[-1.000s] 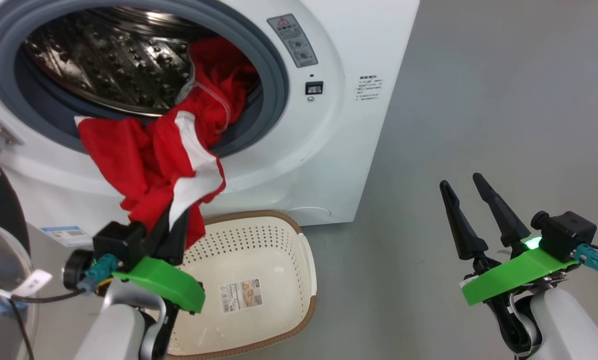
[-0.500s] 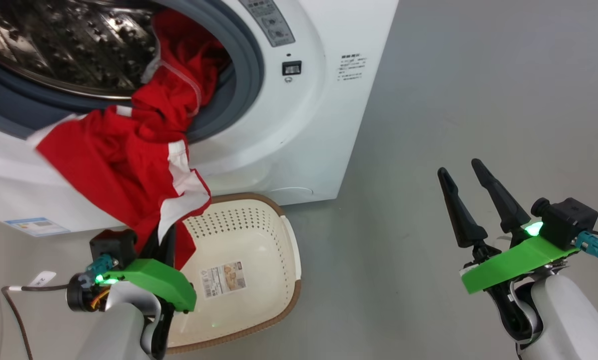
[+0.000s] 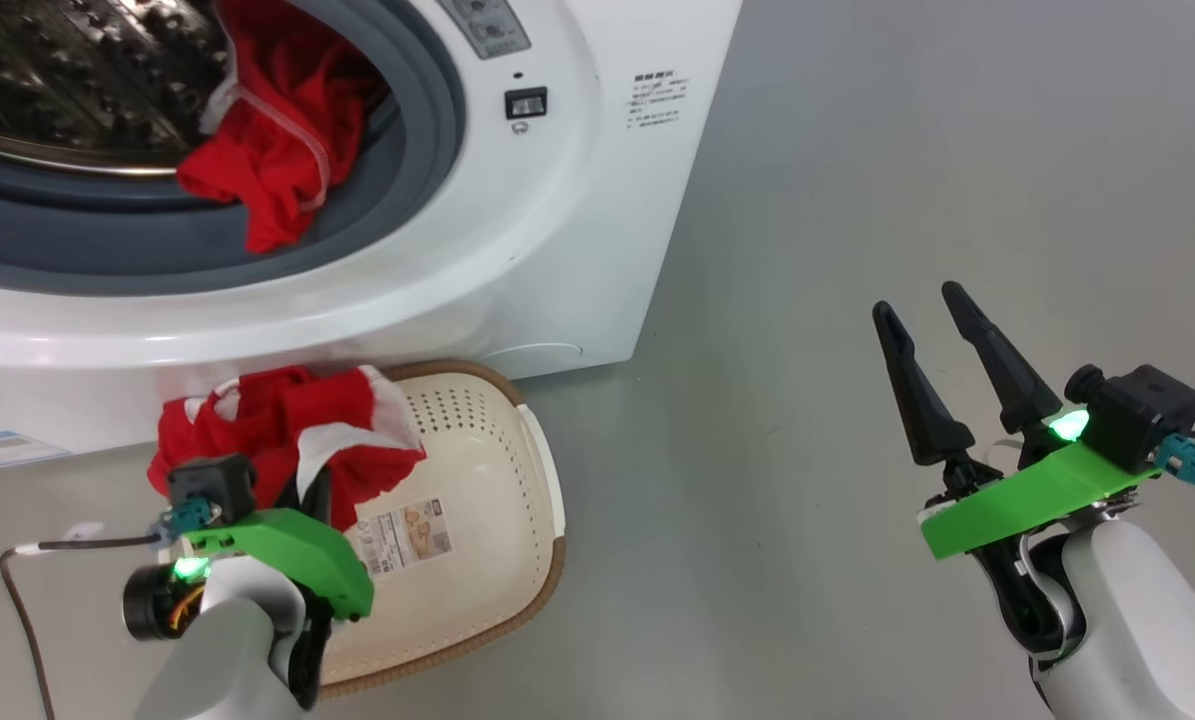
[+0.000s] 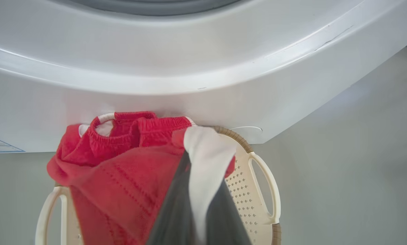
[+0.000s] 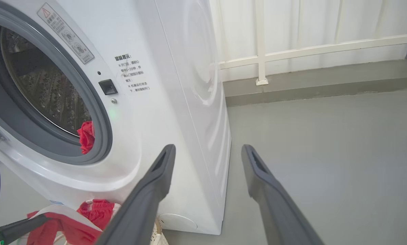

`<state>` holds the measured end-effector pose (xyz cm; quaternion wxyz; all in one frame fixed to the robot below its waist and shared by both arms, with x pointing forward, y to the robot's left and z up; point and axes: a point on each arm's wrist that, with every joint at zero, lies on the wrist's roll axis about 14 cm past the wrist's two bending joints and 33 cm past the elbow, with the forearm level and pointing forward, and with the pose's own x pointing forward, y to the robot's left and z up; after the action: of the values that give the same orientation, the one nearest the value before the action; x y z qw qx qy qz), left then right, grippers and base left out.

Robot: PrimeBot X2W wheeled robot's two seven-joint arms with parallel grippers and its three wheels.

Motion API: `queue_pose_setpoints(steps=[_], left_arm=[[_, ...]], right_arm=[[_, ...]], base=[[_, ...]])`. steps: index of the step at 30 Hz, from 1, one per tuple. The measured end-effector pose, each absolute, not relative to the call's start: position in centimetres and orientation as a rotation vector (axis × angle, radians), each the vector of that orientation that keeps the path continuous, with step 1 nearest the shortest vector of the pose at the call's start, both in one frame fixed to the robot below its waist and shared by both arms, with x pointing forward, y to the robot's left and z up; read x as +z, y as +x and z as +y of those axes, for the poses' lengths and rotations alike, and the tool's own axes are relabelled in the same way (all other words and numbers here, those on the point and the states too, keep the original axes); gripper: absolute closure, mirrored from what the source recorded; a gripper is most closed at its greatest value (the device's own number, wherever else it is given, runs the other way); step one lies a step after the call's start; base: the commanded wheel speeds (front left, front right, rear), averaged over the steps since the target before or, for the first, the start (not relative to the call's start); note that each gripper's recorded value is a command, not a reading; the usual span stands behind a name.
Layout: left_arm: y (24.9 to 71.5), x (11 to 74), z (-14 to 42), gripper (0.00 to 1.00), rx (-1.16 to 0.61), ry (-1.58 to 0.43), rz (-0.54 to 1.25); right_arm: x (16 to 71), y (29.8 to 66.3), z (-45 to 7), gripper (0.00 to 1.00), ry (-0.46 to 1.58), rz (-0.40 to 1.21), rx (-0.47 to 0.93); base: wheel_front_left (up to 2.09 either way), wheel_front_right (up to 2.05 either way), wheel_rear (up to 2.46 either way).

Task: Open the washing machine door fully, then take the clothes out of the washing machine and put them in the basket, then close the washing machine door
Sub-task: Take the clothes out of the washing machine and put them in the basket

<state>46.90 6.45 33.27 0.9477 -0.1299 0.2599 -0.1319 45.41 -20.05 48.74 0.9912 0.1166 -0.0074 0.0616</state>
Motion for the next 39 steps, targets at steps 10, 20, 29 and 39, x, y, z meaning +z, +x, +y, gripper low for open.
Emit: queue_pose_setpoints(steps=[10,20,29,39], left_arm=[[46.1,29.4,5.8,0.00,-0.281,-0.246,0.664],[46.1,30.0,5.6,0.00,-0.291,-0.238,0.655],[45.5,32.4,5.8,0.00,-0.328,-0.214,0.578],[45.4,35.8,7.9,0.00,-0.296,-0.230,0.459]], right_arm=[[47.6,46.1,-20.6,0.00,0.223,0.011,0.110],[48.2,45.9,-20.7,0.00,0.227,-0.004,0.105],[49.5,45.8,-19.5,0.00,0.237,-0.031,0.138],[50.0,45.2,-18.0,0.00,0.256,-0.037,0.170]], base=[[0.00,0.00,0.00],[0.00,0.00,0.00],[0.00,0.00,0.00],[0.00,0.00,0.00]])
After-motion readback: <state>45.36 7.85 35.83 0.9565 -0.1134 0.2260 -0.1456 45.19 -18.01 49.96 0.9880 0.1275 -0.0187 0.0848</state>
